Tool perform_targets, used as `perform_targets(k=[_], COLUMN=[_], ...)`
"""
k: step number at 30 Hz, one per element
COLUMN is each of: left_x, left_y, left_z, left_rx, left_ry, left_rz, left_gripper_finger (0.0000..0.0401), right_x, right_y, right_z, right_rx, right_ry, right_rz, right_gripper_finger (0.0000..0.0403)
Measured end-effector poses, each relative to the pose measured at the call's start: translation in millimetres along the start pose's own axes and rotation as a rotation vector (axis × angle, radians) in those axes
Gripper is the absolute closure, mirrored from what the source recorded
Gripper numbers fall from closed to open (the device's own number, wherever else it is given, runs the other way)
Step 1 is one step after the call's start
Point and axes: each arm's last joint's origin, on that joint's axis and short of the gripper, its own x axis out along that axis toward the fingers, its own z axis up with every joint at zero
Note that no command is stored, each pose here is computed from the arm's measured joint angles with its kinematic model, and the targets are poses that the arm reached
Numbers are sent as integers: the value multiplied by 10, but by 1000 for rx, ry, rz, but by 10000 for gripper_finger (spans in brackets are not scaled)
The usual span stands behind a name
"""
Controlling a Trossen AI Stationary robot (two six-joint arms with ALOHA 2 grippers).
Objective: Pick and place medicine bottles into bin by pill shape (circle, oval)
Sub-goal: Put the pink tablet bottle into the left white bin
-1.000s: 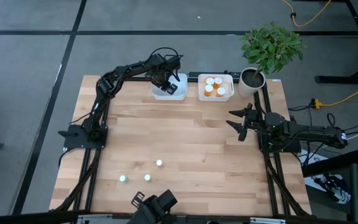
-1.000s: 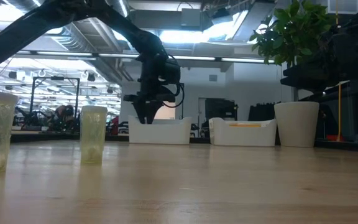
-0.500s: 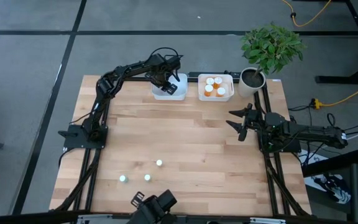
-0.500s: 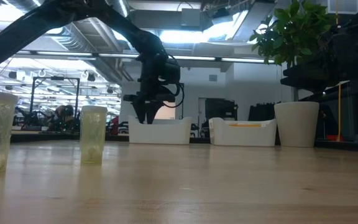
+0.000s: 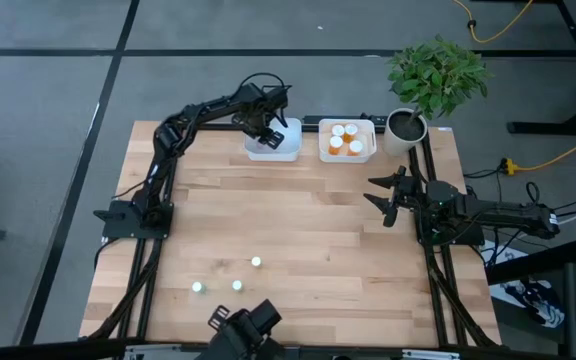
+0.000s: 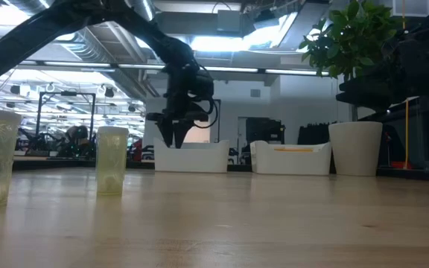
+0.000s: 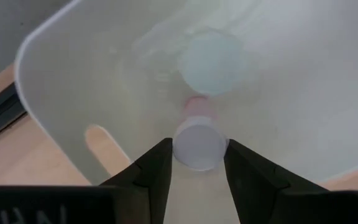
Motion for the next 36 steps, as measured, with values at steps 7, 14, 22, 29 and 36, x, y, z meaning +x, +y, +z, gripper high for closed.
perform_targets(k=[7, 14, 22, 29, 36], left_x=[4, 1, 0, -2, -2], left_y=[39, 8, 10, -12, -9], left_z=[13, 12, 22, 15, 10], left_rx=[-12, 2, 3, 8, -1], left_ry=[15, 5, -14, -15, -10], left_rz=[-39, -40, -13, -13, -11], left_gripper_finger=[263, 263, 263, 264, 249], right_x=[0, 0, 0, 0, 0], right_y=[0, 0, 0, 0, 0], right_z=[0, 0, 0, 0, 0], right_rx=[0, 1, 0, 0, -1], right_ry=[0, 0, 0, 0, 0], right_rz=[0, 0, 0, 0, 0], right_gripper_finger=[148, 148, 148, 148, 148])
